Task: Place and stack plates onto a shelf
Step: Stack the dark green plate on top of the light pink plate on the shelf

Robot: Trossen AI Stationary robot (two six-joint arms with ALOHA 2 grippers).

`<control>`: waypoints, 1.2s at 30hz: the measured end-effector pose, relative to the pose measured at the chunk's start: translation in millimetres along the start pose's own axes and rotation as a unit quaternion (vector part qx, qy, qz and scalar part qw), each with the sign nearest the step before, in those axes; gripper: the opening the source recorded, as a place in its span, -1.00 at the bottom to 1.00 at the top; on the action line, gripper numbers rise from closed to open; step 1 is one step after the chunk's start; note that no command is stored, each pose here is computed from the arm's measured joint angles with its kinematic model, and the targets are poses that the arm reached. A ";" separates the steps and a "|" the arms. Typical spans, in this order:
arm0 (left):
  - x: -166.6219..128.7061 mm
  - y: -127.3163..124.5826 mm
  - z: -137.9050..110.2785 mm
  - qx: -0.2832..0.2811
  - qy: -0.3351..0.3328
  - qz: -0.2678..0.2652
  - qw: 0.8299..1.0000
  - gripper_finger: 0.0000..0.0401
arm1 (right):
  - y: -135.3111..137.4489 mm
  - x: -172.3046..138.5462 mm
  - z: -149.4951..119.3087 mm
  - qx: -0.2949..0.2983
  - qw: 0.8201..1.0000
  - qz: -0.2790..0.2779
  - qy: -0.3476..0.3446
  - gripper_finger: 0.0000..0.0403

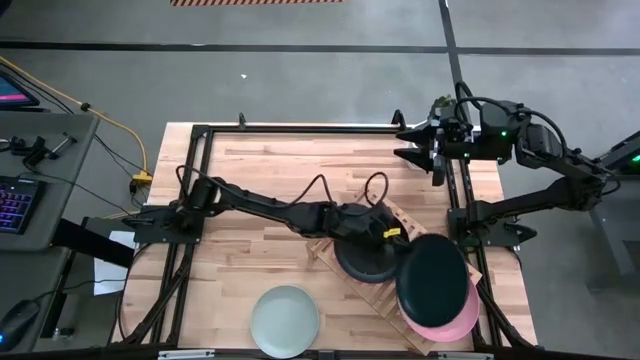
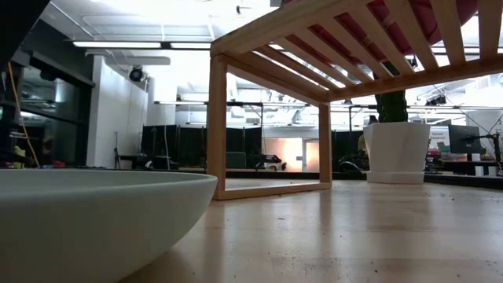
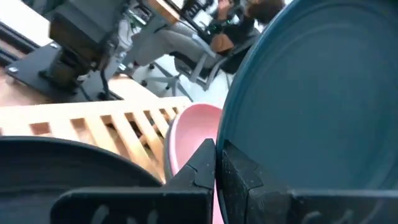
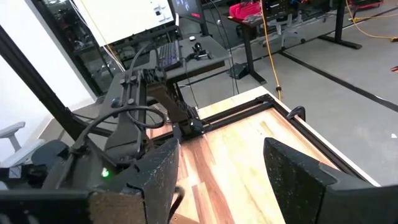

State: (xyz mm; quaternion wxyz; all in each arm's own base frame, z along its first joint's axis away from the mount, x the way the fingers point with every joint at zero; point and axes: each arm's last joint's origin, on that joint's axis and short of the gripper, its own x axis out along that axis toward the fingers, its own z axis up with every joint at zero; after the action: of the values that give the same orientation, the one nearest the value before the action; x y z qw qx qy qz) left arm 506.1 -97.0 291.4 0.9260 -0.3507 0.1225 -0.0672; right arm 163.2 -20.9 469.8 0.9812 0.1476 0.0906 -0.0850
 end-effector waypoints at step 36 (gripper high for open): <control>25.4 8.3 -12.1 0.078 0.013 0.031 0.996 -1.00 | -0.4 -0.1 -2.3 -0.001 1.000 0.001 0.013 0.08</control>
State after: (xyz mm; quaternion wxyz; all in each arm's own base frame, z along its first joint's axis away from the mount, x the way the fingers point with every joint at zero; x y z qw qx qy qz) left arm 527.5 -103.9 272.5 0.9504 -0.2729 0.1396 -0.0523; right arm 162.7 -20.6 467.5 0.9802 0.1474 0.1031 -0.0823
